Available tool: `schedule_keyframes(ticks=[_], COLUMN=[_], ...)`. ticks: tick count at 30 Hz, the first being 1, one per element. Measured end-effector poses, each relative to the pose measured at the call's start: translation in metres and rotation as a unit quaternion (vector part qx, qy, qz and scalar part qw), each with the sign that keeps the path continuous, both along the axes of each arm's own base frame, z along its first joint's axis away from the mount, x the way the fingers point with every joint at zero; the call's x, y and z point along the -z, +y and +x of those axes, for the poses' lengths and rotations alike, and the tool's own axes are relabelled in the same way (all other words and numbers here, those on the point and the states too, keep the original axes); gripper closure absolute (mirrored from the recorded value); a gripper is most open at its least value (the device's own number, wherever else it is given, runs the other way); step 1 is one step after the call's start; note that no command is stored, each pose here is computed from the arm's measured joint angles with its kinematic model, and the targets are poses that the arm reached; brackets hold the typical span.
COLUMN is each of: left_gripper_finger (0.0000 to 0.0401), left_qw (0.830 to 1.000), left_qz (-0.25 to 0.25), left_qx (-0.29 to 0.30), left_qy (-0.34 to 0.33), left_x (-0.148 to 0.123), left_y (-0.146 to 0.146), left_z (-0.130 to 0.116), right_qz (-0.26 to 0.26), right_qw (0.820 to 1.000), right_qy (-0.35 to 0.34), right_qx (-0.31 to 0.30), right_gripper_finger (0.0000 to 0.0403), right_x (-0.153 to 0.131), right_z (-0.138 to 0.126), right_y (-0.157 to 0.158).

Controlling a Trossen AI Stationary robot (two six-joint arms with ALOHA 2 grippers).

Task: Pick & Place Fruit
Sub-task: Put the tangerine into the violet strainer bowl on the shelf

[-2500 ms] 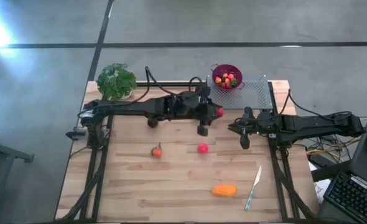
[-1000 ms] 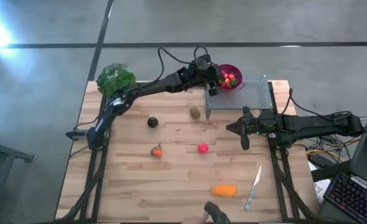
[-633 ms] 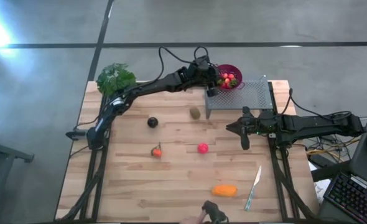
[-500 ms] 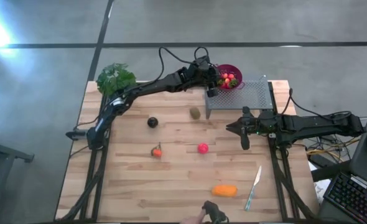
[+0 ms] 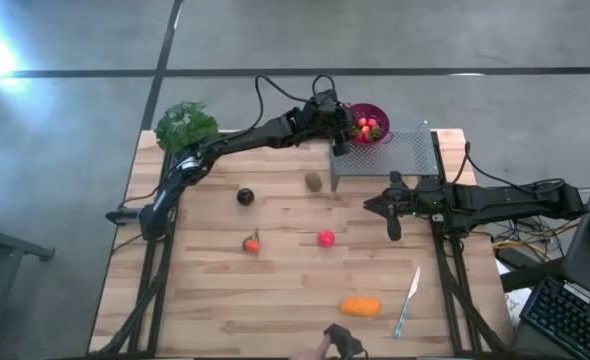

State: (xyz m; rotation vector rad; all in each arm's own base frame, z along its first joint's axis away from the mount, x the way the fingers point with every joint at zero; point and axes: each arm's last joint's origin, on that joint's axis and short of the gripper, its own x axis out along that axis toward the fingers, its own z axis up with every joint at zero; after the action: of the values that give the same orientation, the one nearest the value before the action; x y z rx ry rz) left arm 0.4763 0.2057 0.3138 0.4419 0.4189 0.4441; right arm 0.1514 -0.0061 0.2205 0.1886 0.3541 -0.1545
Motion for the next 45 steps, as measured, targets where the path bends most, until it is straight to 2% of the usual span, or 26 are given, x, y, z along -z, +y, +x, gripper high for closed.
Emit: schedule_keyframes(ticks=[5,13,23,29,35,39,45], left_gripper_finger=[0.0169,0.0168,0.0168,0.0168,0.0168,0.0168,0.0168], left_qw=[1.000,0.994,0.963,0.937,0.906,0.893,0.880], left_qz=[0.005,-0.024,-0.094,-0.158,-0.220,-0.228,-0.222], left_qx=[0.008,0.031,0.066,0.059,0.011,-0.019,0.003], left_qy=[0.024,0.099,0.246,0.305,0.360,0.387,0.420], left_x=[-0.005,-0.054,-0.083,-0.090,-0.085,-0.081,-0.066], left_y=[-0.006,-0.039,-0.101,-0.138,-0.157,-0.168,-0.202], left_z=[-0.002,-0.030,-0.087,-0.114,-0.131,-0.137,-0.145], right_qz=[-0.003,-0.013,-0.013,-0.012,-0.003,-0.002,-0.002], right_qw=[1.000,1.000,1.000,1.000,1.000,1.000,1.000], right_qy=[0.001,0.003,0.004,0.003,0.002,0.003,0.003], right_qx=[-0.001,-0.003,0.000,0.001,0.004,0.004,0.004], right_gripper_finger=[0.0366,0.0354,0.0334,0.0326,0.0317,0.0310,0.0301], right_x=[0.000,0.001,0.001,0.001,0.001,0.001,0.001], right_z=[0.000,0.000,0.000,0.001,0.000,0.000,0.000], right_y=[0.000,0.000,-0.001,-0.001,-0.001,-0.001,-0.001])
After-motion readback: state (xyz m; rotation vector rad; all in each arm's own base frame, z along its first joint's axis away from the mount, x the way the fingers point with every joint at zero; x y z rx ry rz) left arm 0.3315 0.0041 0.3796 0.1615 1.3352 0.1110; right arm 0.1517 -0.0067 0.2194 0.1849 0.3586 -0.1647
